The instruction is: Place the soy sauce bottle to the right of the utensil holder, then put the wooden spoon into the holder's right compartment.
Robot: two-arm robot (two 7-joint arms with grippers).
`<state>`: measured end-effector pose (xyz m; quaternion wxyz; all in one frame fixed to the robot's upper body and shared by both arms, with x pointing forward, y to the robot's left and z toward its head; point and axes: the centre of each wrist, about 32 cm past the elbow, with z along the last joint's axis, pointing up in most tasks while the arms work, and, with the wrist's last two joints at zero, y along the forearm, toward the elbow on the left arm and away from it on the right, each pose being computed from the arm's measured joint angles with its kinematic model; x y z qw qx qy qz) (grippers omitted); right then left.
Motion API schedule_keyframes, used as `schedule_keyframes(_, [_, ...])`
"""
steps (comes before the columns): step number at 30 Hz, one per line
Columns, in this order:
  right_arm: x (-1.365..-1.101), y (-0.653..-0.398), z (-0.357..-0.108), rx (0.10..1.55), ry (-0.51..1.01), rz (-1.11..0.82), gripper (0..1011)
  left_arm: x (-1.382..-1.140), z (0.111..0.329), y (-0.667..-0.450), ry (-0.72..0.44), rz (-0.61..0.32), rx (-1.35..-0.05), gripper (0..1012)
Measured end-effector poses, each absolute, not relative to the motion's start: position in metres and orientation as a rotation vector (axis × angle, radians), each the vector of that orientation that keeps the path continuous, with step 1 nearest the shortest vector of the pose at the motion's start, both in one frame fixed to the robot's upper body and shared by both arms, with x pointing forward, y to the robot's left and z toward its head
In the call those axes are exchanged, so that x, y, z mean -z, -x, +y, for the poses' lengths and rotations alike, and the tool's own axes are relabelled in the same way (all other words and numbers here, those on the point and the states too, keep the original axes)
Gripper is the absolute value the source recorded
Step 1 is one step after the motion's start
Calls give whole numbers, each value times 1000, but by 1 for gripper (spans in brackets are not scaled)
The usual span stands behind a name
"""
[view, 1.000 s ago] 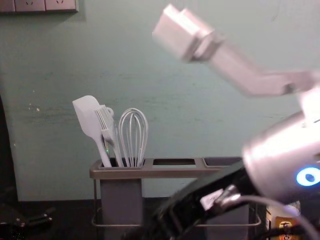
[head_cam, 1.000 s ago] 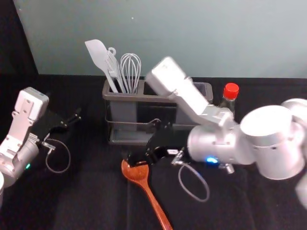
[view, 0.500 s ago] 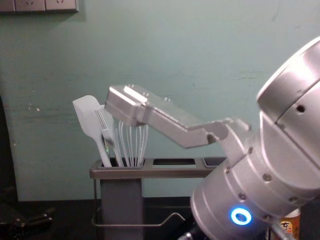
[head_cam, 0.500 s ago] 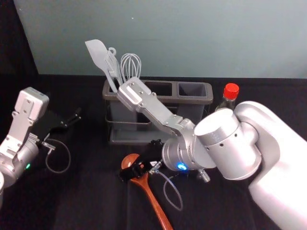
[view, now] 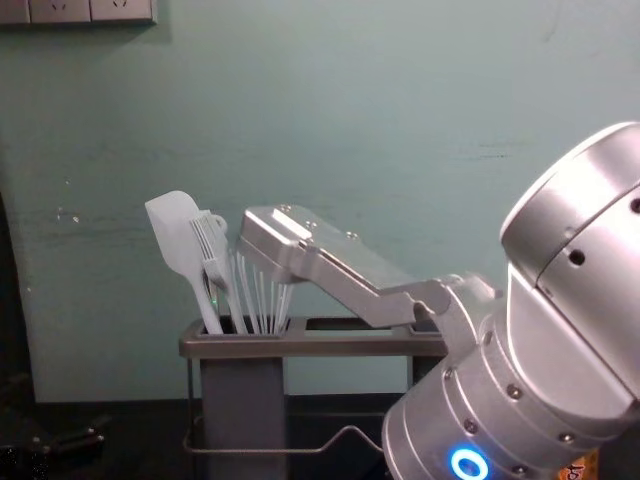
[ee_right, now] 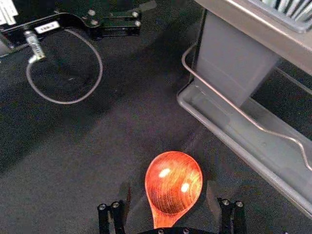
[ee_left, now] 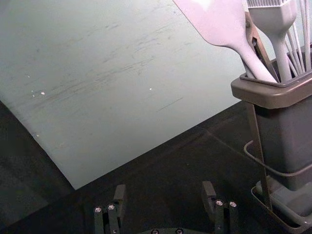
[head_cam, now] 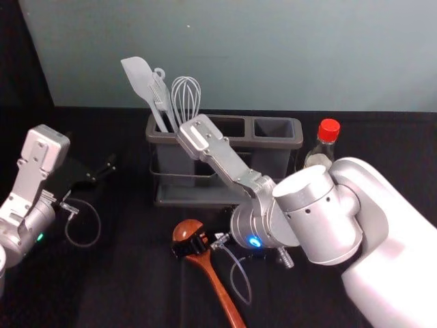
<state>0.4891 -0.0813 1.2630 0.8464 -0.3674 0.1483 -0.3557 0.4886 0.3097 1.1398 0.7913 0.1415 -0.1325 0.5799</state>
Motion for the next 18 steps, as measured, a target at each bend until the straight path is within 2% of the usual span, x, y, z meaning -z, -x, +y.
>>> schedule_keyframes(18, [-1242,-500,-79,787,791,362,1000,-1140,310,-489,-304,-285,-1248,1005])
